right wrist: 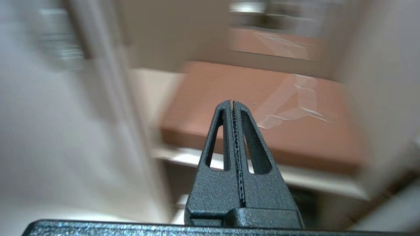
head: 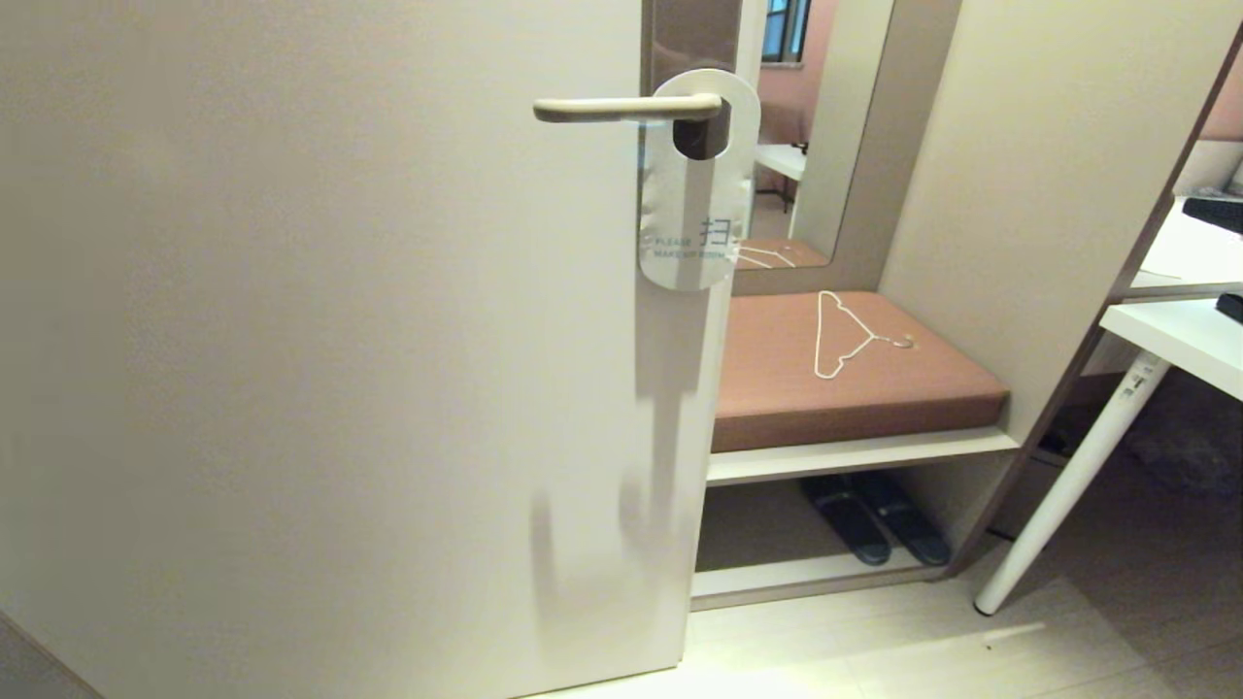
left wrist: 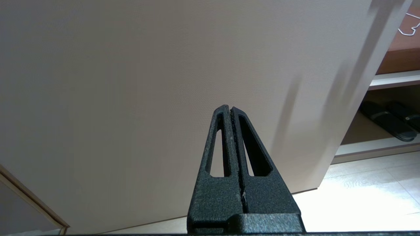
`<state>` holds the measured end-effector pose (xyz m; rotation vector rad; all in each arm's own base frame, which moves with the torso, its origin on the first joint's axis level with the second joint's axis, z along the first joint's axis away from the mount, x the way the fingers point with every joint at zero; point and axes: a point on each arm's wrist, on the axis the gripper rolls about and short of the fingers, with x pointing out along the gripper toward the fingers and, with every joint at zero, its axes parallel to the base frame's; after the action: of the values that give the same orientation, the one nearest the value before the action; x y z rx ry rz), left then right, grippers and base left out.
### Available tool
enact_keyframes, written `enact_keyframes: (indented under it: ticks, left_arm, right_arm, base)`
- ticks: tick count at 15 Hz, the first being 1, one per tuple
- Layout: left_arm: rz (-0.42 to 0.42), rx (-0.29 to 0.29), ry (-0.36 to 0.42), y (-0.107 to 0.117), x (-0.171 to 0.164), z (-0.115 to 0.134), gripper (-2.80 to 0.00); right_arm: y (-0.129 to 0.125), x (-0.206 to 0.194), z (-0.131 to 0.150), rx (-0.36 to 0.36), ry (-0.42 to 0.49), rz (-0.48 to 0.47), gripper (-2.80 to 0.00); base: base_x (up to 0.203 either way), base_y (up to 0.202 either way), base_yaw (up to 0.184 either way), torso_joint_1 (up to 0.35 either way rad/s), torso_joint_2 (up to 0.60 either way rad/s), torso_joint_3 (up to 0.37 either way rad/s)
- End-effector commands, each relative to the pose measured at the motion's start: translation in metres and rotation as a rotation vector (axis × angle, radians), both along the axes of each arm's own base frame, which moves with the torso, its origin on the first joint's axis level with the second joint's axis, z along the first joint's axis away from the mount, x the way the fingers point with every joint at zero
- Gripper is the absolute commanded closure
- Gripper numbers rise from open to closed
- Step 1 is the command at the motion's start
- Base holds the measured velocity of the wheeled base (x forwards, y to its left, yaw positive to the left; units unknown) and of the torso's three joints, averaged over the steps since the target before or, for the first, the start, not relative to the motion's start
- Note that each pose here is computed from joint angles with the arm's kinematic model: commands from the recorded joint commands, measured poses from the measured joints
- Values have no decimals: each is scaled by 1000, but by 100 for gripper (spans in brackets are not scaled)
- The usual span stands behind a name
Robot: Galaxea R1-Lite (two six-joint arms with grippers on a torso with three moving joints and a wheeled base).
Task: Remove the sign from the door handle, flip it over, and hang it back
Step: Take down the sign
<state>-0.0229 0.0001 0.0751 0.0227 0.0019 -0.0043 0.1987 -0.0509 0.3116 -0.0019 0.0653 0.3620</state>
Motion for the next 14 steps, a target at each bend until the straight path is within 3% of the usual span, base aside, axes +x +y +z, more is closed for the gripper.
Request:
enact_keyframes:
  ticks: [1,5,10,14]
  left_arm:
    - [0,0,1,0,0,0,0]
    - [1,0,1,0,0,0,0]
    - [0,0,1,0,0,0,0]
    - [0,0,1,0,0,0,0]
  right_arm:
    - [-12,21,-8,45,35,250,0]
    - [-23,53,-7,92,35,597,0]
    - [25,89,-10,101,45,885,0]
    - [67,126,-9,89,37,1031,0]
  base:
    - [0,0,0,0,0,0]
    - [0,0,0,0,0,0]
    - [0,0,0,0,0,0]
    - [0,0,0,0,0,0]
